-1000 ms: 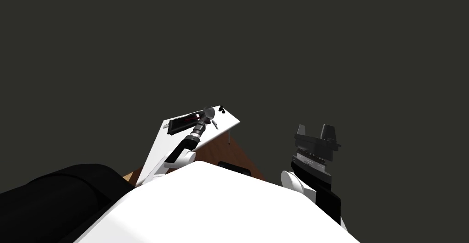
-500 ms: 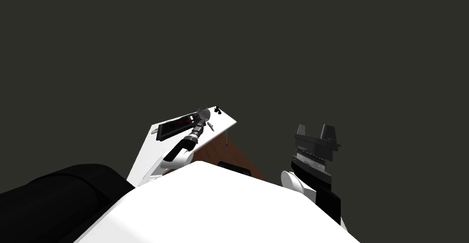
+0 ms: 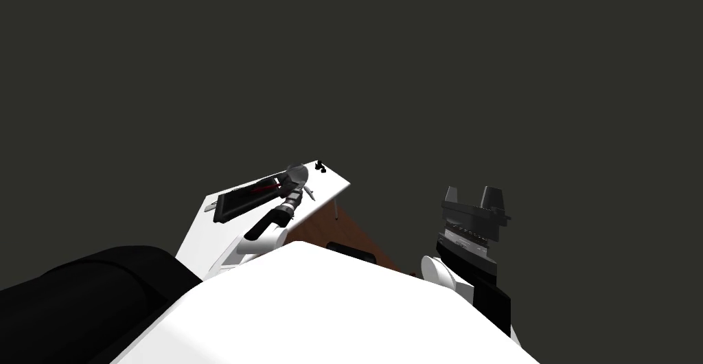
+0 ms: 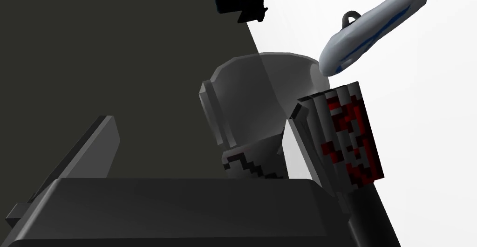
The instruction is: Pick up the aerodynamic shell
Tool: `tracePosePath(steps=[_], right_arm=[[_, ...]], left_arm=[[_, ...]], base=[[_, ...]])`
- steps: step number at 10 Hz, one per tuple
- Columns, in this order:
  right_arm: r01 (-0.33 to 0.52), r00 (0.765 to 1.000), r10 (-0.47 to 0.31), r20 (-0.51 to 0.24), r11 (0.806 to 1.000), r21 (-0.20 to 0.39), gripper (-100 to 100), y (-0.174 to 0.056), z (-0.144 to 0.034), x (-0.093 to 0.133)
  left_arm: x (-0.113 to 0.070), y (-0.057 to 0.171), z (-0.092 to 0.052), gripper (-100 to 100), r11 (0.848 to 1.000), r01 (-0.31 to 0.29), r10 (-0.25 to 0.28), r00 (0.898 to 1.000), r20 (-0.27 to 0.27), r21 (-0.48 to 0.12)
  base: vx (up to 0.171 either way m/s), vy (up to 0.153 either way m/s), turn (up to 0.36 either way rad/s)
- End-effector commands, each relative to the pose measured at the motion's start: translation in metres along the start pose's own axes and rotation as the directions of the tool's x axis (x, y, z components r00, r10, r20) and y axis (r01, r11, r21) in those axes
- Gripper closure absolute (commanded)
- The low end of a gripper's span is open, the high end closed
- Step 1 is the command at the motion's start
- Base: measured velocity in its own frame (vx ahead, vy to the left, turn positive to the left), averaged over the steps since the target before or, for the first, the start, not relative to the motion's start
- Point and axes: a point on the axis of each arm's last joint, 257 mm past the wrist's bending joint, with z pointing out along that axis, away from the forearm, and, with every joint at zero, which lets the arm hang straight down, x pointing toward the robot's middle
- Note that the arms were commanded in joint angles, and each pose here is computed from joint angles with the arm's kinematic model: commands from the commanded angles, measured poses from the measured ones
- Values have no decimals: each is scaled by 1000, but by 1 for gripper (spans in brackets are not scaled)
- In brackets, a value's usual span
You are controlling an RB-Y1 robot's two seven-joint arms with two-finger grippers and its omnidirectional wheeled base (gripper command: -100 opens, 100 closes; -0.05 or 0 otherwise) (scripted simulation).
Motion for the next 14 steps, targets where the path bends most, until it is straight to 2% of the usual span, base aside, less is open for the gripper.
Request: tracePosePath(steps=[1, 2, 3, 4, 5, 6, 7, 8, 9, 10, 11, 12, 13, 14], right_arm=[[0, 1000, 0, 0, 1000, 0, 0, 0, 0, 0], [0, 1000, 0, 0, 1000, 0, 0, 0, 0, 0], [0, 1000, 0, 0, 1000, 0, 0, 0, 0, 0], [0, 1000, 0, 0, 1000, 0, 0, 0, 0, 0], [0, 1000, 0, 0, 1000, 0, 0, 0, 0, 0], [0, 1000, 0, 0, 1000, 0, 0, 0, 0, 0], [0, 1000, 0, 0, 1000, 0, 0, 0, 0, 0], [0, 1000, 0, 0, 1000, 0, 0, 0, 0, 0], [0, 1000, 0, 0, 1000, 0, 0, 0, 0, 0], [0, 1000, 0, 0, 1000, 0, 0, 0, 0, 0], [0, 1000, 0, 0, 1000, 0, 0, 0, 0, 0], [0, 1000, 0, 0, 1000, 0, 0, 0, 0, 0], [0, 1000, 0, 0, 1000, 0, 0, 0, 0, 0], [0, 1000, 0, 0, 1000, 0, 0, 0, 0, 0]], left_arm=[[-2, 14, -1, -100, 999, -4, 4, 1000, 2, -43], [-9, 29, -2, -100, 995, -11, 12, 1000, 11, -94], [-9, 32, -3, -100, 995, -11, 12, 1000, 10, -104], [-16, 46, -5, -100, 989, -16, 19, 1000, 20, -150], [-15, 50, -5, -100, 986, -16, 19, 1000, 18, -165], [-22, 64, -8, -100, 978, -20, 27, 999, 28, -209], [-22, 68, -9, -100, 974, -20, 26, 999, 25, -225], [-29, 82, -13, -100, 963, -23, 33, 999, 34, -269], [-28, 86, -14, -100, 959, -22, 33, 999, 32, -283], [-35, 99, -18, -100, 946, -24, 40, 998, 42, -323], [-35, 103, -20, -100, 940, -23, 39, 998, 39, -339], [-41, 117, -25, -100, 923, -23, 45, 998, 47, -383], [-41, 119, -26, -100, 920, -23, 44, 998, 45, -392], [-47, 134, -33, -100, 897, -21, 49, 997, 51, -441]], base=[[50, 9, -74], [56, 18, -111], [46, 17, -100], [58, 12, -175], [55, 11, -79], [69, 5, -161], [55, 11, -65], [60, 27, -130], [48, 26, -84], [56, 21, -165], [48, 20, -60], [59, 16, -134], [53, 19, -63], [61, 19, -112]])
